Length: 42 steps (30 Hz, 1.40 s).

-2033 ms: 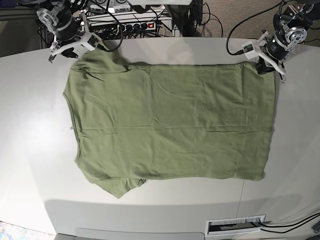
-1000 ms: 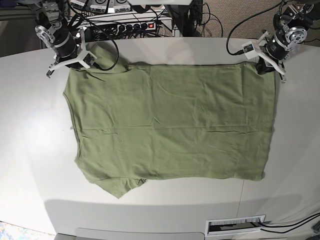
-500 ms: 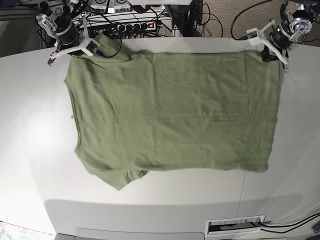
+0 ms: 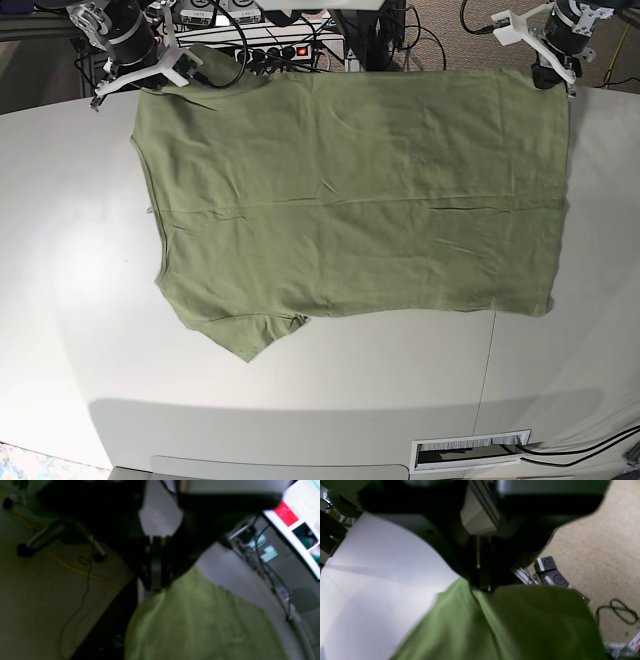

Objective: Fold the T-shirt properly
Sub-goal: 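Lift the shoulder edges with both grippers and drag the shirt toward the robot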

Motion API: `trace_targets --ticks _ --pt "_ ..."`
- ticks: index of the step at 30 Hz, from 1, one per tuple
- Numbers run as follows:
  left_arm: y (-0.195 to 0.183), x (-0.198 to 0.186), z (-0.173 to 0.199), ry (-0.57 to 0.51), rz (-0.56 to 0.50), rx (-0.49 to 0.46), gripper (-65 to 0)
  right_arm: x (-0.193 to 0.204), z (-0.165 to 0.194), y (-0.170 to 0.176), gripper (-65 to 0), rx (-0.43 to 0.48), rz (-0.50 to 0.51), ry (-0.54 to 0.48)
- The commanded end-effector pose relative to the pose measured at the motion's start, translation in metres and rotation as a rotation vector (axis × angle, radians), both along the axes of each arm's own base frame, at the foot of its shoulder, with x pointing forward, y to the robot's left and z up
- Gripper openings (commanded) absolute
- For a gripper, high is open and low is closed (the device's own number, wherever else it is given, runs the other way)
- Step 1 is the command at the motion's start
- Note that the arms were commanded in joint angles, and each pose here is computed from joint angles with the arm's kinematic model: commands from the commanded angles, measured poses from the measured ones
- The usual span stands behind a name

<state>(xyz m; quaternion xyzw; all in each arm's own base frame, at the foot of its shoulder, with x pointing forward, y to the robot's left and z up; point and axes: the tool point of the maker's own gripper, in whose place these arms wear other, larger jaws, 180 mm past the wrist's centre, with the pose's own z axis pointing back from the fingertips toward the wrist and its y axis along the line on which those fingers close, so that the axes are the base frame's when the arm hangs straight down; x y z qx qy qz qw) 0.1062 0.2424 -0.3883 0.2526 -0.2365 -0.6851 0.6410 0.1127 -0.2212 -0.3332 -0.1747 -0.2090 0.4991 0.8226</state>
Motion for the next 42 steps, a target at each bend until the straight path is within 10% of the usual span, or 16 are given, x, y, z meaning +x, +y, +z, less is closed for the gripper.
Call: trace_targets --ticks 1,12,21,42 --pt "0.002 0.011 0.011 -0.069 -0.010 0.017 -65.0 0.003 0.007 -0.005 -65.0 -0.024 0.001 -0.020" --pt "0.010 0.068 0.069 -0.358 -0.001 0.049 -65.0 0.025 0.026 -0.027 -65.0 -0.041 -0.050 -0.112" --pt "-0.002 0.115 0.095 -0.451 0.052 -0.140 -65.0 0.061 0.041 -0.007 -65.0 0.089 -0.082 -0.250" --pt "0.017 0.179 0.074 -0.437 0.277 -0.515 -65.0 0.104 0.012 -0.014 -65.0 0.221 -0.254 -0.344"
